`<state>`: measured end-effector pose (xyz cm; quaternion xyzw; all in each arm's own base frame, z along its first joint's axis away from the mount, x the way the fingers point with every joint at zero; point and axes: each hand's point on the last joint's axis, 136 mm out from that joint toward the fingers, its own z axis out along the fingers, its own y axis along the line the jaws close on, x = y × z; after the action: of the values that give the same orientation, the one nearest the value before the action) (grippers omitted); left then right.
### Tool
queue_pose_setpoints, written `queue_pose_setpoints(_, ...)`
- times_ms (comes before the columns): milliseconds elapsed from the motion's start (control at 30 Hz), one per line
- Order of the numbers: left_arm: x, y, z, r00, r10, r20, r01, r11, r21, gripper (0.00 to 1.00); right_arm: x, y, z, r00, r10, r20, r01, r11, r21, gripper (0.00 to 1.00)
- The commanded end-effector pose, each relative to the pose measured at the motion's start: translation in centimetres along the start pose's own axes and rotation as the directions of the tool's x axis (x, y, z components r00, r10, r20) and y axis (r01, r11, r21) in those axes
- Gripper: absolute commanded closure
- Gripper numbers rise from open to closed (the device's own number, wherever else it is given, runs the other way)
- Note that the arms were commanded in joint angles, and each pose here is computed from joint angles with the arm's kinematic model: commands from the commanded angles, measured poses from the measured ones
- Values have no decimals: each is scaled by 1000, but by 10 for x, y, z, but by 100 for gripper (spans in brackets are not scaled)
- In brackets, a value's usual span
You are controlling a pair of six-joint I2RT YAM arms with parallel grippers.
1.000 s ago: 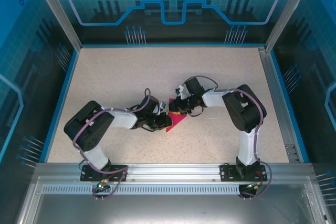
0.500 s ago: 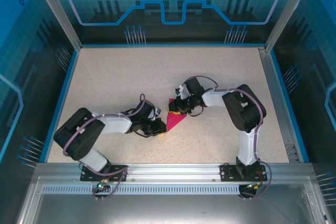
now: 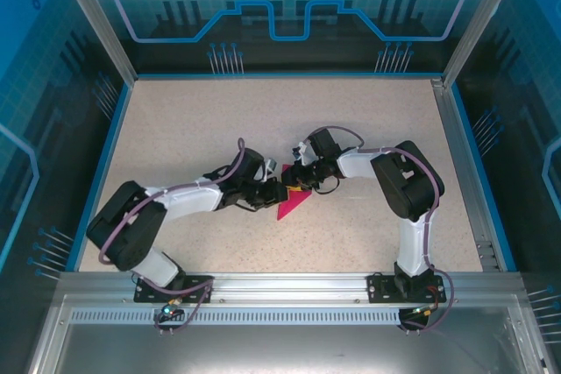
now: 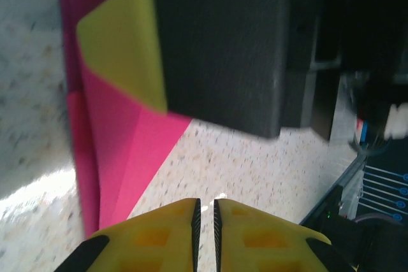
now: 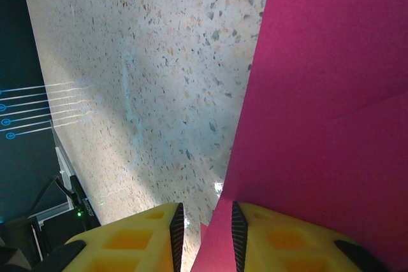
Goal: Fold a paper plane with a square sheet of paper (pick it up from the middle)
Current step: Fourth fold the wing at the center of the table.
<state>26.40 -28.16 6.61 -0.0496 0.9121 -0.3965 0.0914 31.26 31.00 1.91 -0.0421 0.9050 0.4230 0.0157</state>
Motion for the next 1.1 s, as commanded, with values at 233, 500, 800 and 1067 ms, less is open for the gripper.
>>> queue_pose_setpoints(233,29,63,37,992,-76,-100,57,983,-176,88,25,-60,20,995,84,-45,-74,980,184,70)
queue_pose_setpoints(500,58,106,32,987,-117,-111,77,946,-315,95,-6,-14,-6,1000,7,26,-11,992,123,70)
queue_pose_setpoints(800,57,109,32,989,-110,-99,73,944,-321,98,-13,19,-40,992,-88,86,82,994,67,88)
queue_pose_setpoints(1067,54,104,34,989,-106,-102,70,949,-307,98,15,11,-9,996,-91,10,90,992,92,93)
